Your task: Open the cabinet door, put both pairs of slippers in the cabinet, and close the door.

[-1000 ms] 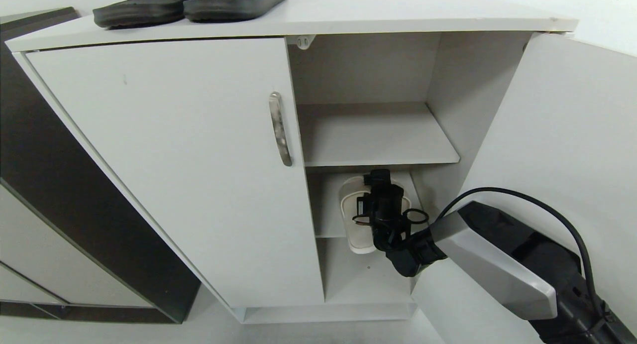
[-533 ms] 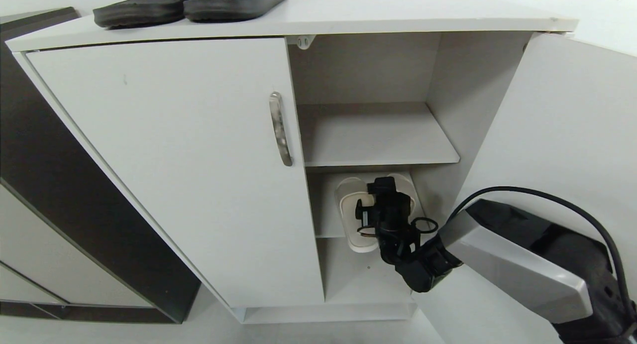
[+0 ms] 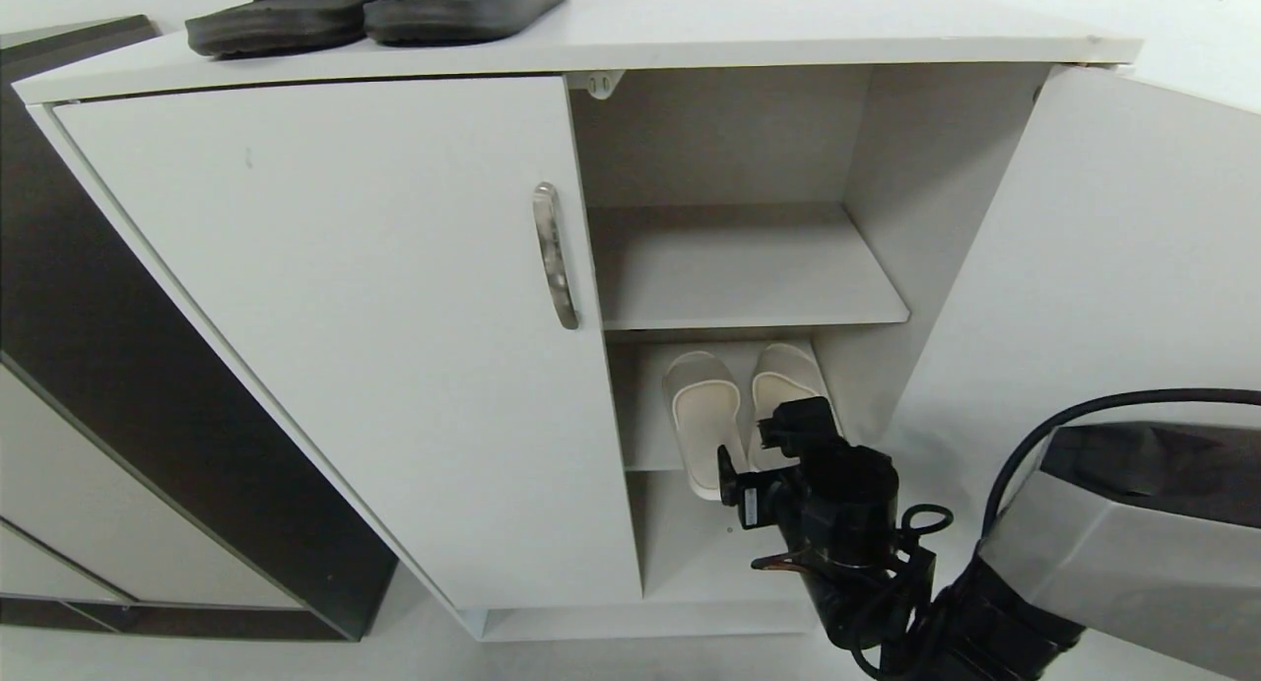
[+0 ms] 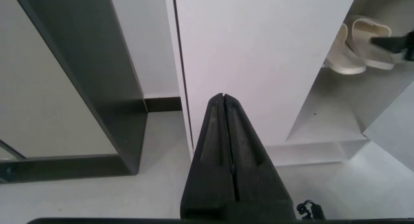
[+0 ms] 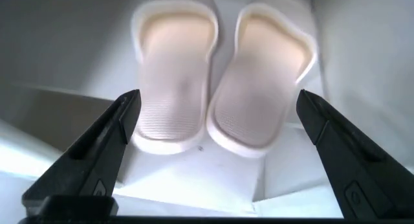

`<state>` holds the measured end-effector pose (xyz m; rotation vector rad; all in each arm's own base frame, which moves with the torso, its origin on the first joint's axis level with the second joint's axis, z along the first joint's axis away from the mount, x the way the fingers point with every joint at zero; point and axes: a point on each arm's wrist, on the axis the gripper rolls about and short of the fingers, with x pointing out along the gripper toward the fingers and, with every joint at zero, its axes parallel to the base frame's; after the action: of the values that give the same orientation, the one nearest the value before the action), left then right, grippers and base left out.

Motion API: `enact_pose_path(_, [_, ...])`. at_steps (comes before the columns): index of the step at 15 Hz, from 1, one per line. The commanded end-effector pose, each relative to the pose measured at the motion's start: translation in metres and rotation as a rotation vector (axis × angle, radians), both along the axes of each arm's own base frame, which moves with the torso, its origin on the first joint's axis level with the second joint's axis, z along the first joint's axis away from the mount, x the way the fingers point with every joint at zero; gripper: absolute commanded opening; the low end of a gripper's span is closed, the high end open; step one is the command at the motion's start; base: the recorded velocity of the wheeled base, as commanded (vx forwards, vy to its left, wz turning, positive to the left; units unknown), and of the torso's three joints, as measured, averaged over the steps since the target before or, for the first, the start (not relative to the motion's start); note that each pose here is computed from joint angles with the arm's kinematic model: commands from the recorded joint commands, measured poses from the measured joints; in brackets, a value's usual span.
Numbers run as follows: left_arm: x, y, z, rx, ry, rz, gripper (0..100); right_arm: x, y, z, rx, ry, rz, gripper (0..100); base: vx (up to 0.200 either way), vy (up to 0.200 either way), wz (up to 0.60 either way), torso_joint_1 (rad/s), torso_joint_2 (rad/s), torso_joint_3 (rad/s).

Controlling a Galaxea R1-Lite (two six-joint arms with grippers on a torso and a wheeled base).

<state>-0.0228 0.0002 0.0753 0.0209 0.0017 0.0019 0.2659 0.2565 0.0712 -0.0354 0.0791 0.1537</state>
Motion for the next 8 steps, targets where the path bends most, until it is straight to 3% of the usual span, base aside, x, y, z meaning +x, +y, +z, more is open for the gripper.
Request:
enact_pose_path(1, [0.0001, 0.0000, 0.0001, 0.001, 0.001, 0.000, 0, -0.0129, -0.0017, 0.0090, 0.008, -0.007, 0.023, 100, 0.000, 0.000, 0.00, 0.000, 0.00, 0.000])
enact_pose_path(3, [0.0001, 0.0000, 0.0001, 0.001, 0.001, 0.000, 0, -0.0144, -0.0026, 0.0065, 0.002, 0.001, 0.024, 100, 0.000, 0.000, 0.00, 0.000, 0.00, 0.000])
enact_pose_path(8, [0.0001, 0.0000, 0.0001, 0.001, 0.001, 0.000, 0, -0.0153, -0.0035, 0.0053, -0.001, 0.004, 0.024, 100, -0.200, 0.000, 0.00, 0.002, 0.00, 0.006])
